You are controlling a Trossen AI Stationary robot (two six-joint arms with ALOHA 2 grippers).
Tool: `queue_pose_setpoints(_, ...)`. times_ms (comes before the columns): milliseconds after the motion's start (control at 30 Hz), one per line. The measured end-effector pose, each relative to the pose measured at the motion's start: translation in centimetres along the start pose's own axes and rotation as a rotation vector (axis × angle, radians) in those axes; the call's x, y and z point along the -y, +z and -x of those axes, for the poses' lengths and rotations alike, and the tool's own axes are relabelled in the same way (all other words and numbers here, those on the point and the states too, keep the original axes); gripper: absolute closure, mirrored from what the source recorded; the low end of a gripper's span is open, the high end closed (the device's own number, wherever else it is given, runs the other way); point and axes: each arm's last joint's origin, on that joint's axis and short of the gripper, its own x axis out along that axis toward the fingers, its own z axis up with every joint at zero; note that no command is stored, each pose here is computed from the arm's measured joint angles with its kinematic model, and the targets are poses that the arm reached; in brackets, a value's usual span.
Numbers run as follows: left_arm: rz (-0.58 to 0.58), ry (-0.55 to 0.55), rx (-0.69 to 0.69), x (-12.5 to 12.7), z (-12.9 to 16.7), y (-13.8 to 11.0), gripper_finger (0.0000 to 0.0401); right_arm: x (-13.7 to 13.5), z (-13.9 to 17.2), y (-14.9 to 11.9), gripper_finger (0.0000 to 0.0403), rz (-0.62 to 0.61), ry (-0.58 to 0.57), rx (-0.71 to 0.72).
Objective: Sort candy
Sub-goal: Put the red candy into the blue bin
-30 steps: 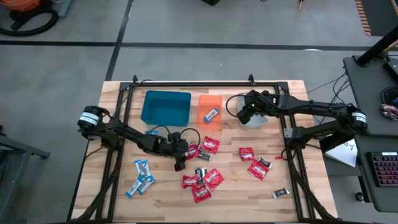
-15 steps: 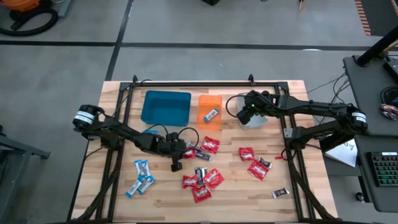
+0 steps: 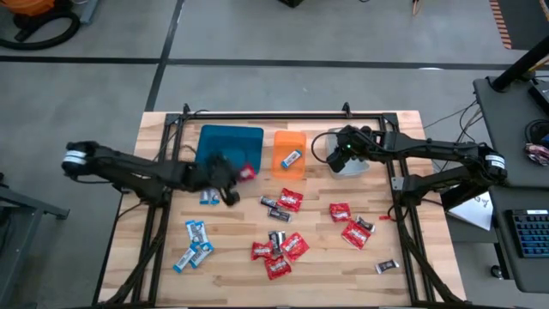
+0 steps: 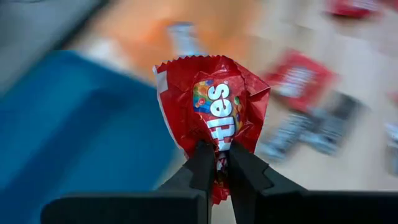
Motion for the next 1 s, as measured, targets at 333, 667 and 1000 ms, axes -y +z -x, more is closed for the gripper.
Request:
queue_pose_setpoints(333,0.385,0.208,-0.128,-8.6,-0.9,0.2,0.0390,0.0,0.0,0.0,0.0267,-0.040,0.000,0.000)
queue_pose_setpoints(667,0.400,0.208,-0.245,-9.8,-2.8,-0.5,0.0369,0.0,0.0,-0.1,0.0267,-0.035,-0.004,-0.008)
queue_pose_setpoints(1000,0.412,0.216,-0.260,-9.8,-3.1,-0.7,0.0312,0.0,0.0,-0.1,0.0267,-0.033,-0.004,-0.007)
